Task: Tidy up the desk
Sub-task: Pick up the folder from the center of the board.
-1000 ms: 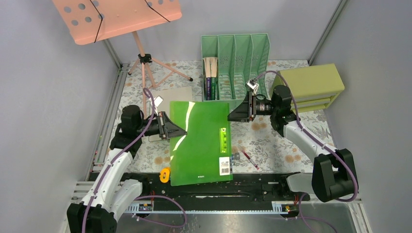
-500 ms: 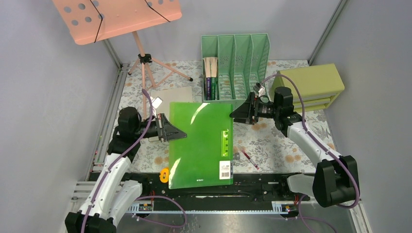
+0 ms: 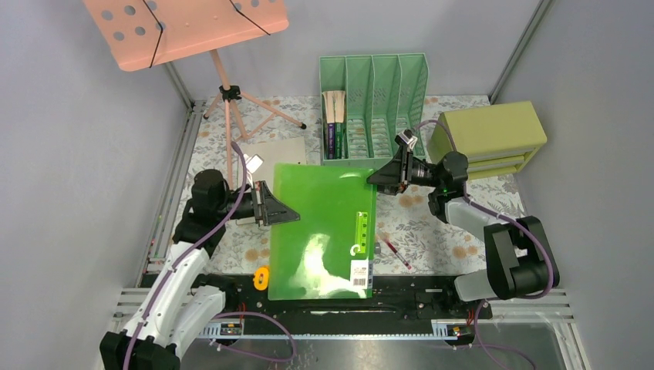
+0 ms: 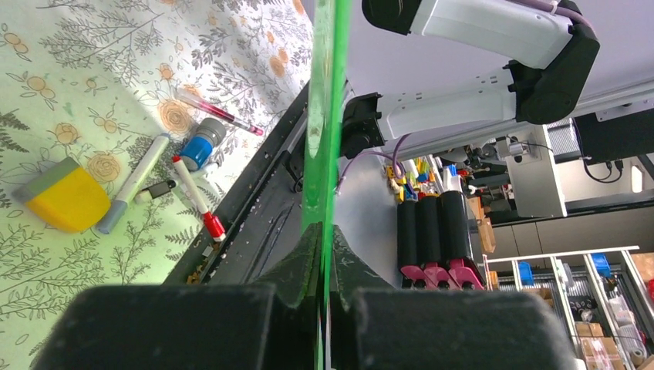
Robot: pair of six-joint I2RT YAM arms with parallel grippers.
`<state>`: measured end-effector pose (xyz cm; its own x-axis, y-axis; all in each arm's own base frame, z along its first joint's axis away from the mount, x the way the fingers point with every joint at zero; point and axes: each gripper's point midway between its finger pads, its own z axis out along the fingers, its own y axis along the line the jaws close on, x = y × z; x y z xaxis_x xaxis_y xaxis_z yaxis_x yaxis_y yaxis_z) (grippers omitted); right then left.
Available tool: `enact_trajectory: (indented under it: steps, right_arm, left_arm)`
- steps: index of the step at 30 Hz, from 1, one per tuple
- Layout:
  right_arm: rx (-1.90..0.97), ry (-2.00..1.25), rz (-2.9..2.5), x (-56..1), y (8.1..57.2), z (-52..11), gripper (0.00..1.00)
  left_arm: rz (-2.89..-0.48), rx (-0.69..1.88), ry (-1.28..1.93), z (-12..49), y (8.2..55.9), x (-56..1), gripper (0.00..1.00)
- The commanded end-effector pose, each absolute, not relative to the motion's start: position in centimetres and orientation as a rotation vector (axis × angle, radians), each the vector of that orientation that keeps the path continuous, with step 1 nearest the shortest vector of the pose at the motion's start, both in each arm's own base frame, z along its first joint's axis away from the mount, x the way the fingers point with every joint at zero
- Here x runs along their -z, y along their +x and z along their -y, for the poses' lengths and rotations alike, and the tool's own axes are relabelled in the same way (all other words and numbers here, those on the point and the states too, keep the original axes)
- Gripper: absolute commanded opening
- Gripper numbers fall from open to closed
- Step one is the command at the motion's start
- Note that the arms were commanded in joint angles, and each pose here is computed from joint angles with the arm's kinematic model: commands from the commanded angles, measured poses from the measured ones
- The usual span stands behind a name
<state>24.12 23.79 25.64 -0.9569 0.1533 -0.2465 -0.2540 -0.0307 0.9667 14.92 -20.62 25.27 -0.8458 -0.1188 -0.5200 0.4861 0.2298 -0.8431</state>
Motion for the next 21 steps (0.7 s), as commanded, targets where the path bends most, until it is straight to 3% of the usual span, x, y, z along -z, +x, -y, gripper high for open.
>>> enact_trajectory:
  steps: [1,12,21]
  right_arm:
    - [-2.137,-0.324,-1.86,-28.4,21.2,-23.3,0.58]
    - [-2.107,-0.229,-1.898,-26.8,21.1,-23.2,0.56]
    - [-1.758,-0.213,-2.044,-23.8,21.6,-22.5,0.71]
  left_arm:
    - [-1.938,1.608,0.373,20.9,16.4,-27.1,0.0]
    - [-1.972,1.598,0.344,21.0,17.2,-26.1,0.0]
    - [-1.98,1.592,0.334,21.0,17.3,-25.7,0.0]
